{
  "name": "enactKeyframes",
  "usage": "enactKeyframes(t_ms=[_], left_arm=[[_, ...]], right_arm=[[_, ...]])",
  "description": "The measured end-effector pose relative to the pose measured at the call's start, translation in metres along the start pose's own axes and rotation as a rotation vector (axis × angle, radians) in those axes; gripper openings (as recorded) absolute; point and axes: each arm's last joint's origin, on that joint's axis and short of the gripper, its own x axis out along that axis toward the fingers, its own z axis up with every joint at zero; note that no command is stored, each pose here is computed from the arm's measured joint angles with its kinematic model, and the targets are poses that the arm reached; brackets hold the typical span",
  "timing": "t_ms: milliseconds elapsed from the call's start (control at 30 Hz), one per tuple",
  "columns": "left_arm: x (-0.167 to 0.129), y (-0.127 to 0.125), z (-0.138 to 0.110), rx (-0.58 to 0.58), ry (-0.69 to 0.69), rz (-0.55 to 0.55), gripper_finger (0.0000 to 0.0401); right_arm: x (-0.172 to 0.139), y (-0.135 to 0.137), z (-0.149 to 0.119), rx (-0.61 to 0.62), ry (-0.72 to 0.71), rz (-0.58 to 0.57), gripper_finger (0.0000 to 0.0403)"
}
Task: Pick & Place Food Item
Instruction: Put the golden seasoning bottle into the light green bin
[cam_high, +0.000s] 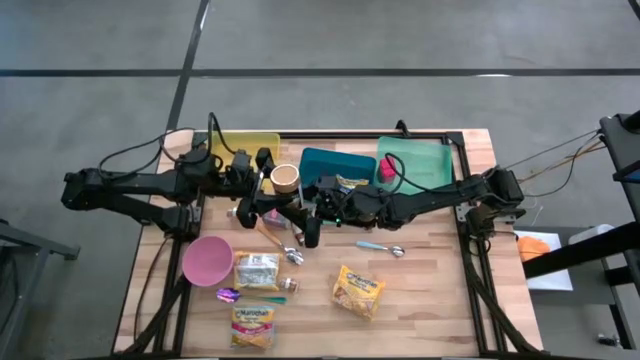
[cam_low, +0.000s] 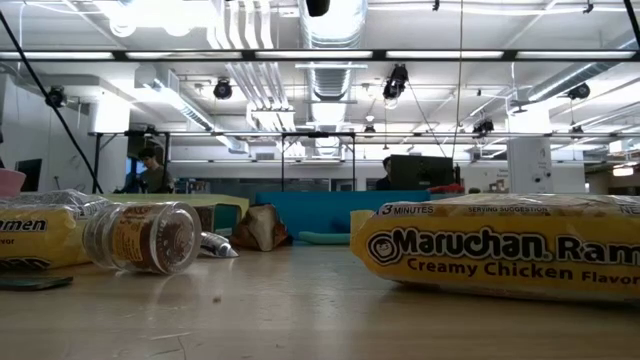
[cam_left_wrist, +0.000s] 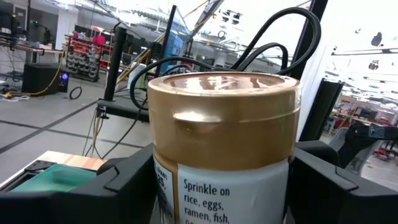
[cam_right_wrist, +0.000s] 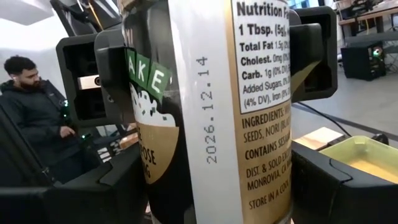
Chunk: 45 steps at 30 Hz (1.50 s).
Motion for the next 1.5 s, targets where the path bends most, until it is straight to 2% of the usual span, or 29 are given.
enactKeyframes(t_ms=[200,367,467,867,1133,1300,1500], left_arm=[[0.000,0.000,0.000,0.001,-0.001,-0.008,0.0281],[0.000,-0.001,0.000,-0.006,0.002,-0.031,0.0281],[0.000,-0.001,0.000,-0.006,0.001,-0.027,0.0281],[-0.003,-0.002,0.002,-0.002,0.003,-0.030,0.0281],[-0.022,0.000,0.006,-0.038,0.071,0.016,0.0281],[-0.032,0.000,-0.002,-0.090,0.192,0.025,0.0281],[-0.033,0.000,-0.015,-0.163,0.374,-0.003,0.0281]], right_arm=[[0.000,0.000,0.001,-0.008,-0.002,0.002,0.0281],[0.000,0.003,0.001,0.007,0.003,0.028,0.0358],[0.000,0.002,0.001,0.013,0.003,0.024,0.0375],[0.000,-0.001,-0.003,0.002,0.044,-0.016,0.0381],[-0.010,-0.002,0.004,0.026,0.121,-0.073,0.0382],[-0.021,-0.003,0.008,0.025,0.223,-0.110,0.0382],[-0.038,-0.002,0.021,0.046,0.317,-0.094,0.0382]])
